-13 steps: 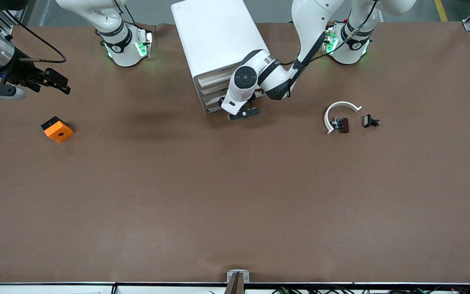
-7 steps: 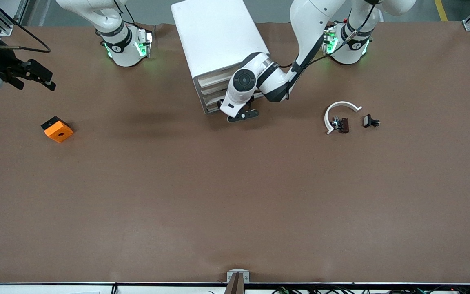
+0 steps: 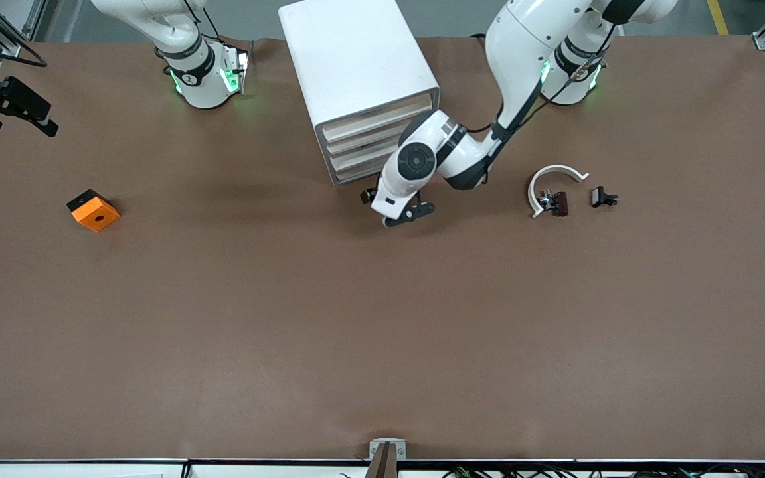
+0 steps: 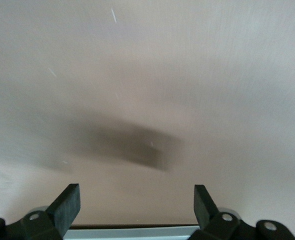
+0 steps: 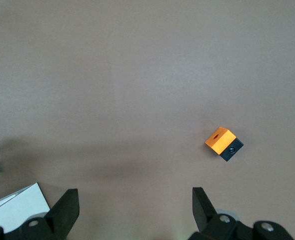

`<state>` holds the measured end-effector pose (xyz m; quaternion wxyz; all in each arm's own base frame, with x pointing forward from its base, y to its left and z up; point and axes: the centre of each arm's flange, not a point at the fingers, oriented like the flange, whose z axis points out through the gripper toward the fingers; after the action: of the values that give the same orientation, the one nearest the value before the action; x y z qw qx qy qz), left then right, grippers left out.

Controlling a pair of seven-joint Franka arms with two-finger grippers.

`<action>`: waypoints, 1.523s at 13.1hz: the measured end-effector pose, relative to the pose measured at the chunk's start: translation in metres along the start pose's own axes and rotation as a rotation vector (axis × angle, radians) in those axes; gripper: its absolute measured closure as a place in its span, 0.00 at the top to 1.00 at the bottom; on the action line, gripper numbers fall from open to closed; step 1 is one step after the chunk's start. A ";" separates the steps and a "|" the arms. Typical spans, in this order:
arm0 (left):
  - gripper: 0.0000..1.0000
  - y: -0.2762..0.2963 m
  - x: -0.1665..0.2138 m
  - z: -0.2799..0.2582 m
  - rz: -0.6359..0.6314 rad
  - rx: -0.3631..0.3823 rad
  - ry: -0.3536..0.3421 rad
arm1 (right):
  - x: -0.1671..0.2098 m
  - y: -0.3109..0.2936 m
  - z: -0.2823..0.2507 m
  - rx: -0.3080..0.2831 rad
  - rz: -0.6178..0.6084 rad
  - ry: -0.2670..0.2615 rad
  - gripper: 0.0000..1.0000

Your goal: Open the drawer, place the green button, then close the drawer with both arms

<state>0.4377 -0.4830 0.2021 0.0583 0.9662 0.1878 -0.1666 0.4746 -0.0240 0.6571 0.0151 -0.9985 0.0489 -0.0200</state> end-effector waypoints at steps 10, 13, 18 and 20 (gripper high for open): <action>1.00 -0.118 0.177 -0.247 0.023 -0.026 0.266 | 0.012 -0.002 0.003 -0.005 -0.001 -0.007 1.00; 1.00 -0.174 0.203 -0.308 0.069 0.002 0.356 | 0.012 -0.002 -0.001 -0.005 0.000 0.002 1.00; 1.00 -0.262 0.209 -0.403 0.034 0.021 0.412 | 0.013 -0.002 -0.001 -0.005 0.000 0.001 1.00; 1.00 -0.286 0.196 -0.442 0.050 0.050 0.398 | 0.013 -0.002 -0.001 -0.005 0.000 0.001 1.00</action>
<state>0.6319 -0.0742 0.5351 -0.0001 0.9856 0.1672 0.0247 0.4873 -0.0228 0.6589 0.0127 -0.9985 0.0489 -0.0201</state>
